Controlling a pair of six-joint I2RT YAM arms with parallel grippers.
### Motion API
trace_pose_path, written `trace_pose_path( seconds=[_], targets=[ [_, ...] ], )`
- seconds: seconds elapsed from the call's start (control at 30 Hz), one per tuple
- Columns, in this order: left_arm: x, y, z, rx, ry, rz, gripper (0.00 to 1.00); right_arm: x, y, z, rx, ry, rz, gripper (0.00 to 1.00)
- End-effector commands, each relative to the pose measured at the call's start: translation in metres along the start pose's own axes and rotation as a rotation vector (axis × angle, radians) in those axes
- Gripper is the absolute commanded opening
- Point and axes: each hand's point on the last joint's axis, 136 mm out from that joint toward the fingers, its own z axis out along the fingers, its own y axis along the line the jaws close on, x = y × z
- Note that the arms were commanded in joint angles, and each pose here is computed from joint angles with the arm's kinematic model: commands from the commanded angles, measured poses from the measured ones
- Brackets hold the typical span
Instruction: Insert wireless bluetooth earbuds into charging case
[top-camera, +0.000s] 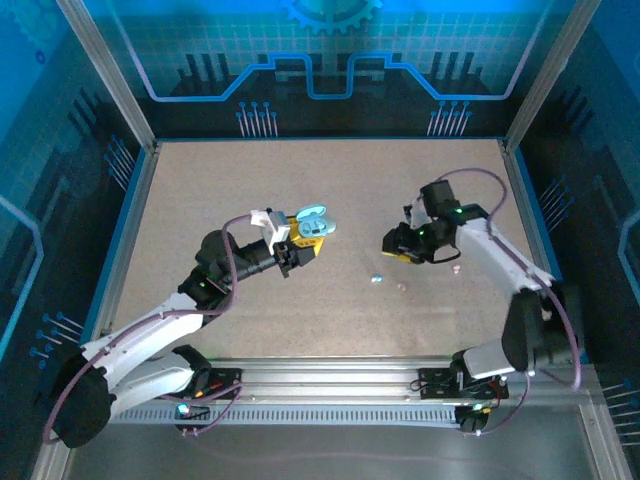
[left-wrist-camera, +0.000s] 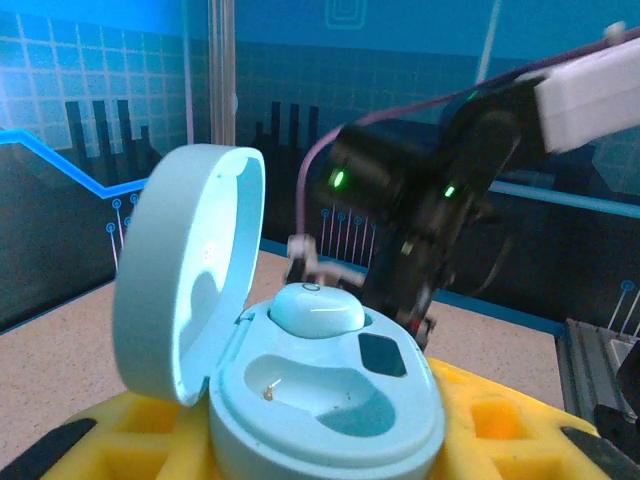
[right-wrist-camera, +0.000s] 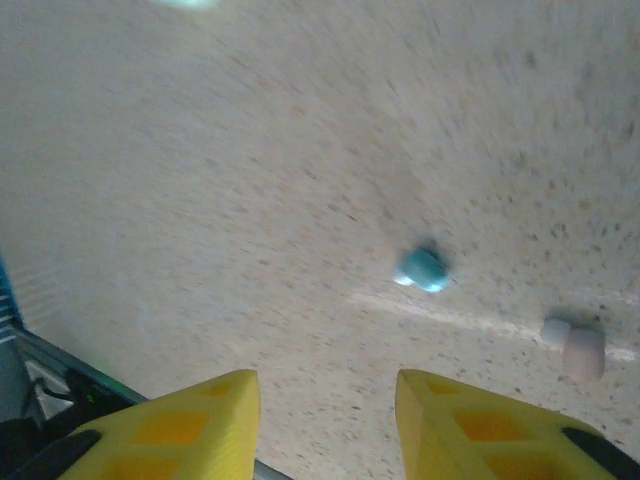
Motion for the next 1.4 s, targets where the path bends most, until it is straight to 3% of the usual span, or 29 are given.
trace_pose_path(
  seconds=[0.0,0.17,0.53,1.37],
  targets=[
    [-0.014,-0.003,-0.004,-0.004,-0.047,0.022,0.34,0.021,-0.008,0.024,0.044,0.088,0.040,0.46],
    [-0.013,-0.003,-0.004,-0.006,-0.038,0.023,0.34,0.025,-0.022,0.053,0.086,0.096,0.104,0.55],
    [-0.013,-0.003,-0.005,-0.011,-0.028,0.029,0.34,0.029,-0.028,0.093,0.109,0.138,0.154,0.54],
    [-0.011,-0.002,-0.004,-0.014,-0.020,0.026,0.34,-0.003,-0.030,0.090,0.219,0.056,0.046,0.41]
  ],
)
